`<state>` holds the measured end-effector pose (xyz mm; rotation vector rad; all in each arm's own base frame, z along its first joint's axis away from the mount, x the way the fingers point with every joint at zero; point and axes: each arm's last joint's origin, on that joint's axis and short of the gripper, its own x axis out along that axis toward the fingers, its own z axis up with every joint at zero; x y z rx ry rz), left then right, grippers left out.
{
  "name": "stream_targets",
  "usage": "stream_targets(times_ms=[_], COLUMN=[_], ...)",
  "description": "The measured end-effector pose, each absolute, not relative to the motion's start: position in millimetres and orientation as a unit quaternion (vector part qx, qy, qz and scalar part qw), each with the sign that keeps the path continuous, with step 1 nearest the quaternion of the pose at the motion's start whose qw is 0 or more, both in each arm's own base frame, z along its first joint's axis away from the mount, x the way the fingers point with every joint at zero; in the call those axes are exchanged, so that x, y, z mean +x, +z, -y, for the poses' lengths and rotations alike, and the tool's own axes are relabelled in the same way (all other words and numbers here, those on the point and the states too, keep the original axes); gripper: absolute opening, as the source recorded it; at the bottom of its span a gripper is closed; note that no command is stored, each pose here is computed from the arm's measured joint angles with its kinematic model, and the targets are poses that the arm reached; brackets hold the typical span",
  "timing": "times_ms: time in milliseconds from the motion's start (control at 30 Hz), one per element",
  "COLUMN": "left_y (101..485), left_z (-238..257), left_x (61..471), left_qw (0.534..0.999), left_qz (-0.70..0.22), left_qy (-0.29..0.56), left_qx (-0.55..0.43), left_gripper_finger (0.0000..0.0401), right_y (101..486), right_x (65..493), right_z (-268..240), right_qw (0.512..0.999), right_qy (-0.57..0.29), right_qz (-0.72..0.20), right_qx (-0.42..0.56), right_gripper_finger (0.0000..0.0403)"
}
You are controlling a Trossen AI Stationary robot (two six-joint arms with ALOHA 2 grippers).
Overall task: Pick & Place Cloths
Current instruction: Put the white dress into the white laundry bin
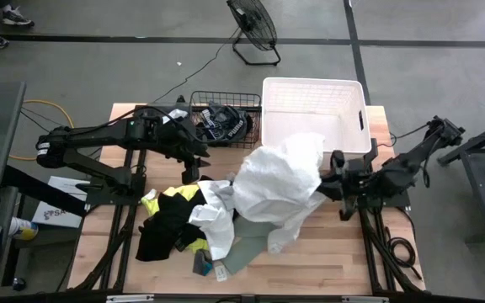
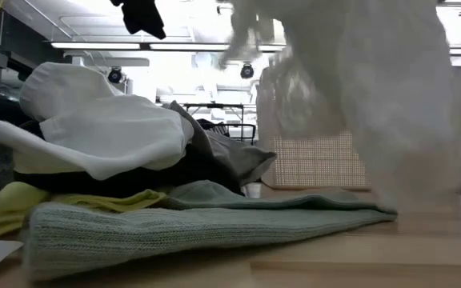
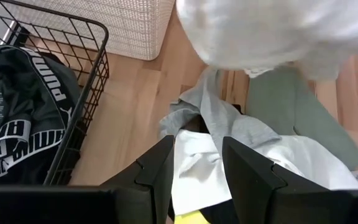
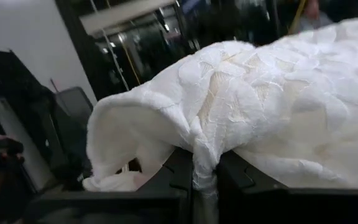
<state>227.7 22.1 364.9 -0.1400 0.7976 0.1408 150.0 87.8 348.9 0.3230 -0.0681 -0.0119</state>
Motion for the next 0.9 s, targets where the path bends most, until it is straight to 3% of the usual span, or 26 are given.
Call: stream_targets(times_ms=[400,900], left_y=[365,366], left_z=[-22,-22], left_x=[228,229], left_qw=[0.917,0.921], left_qz=[-0.387,-0.377], left_qy=[0.069,0.069], left_qx=[-0.069,-0.068], left_gripper_finger=[0.0131,0.0131], right_y=[379,416], right_x=[126,100], right_z=[-69,-48], right_qw=[0.987,0.94], right_qy=[-0.038,-0.179], right_qz=[0.144,0.287], right_qx=[0.054,-0.041], right_gripper_finger=[0.0023,0.0023])
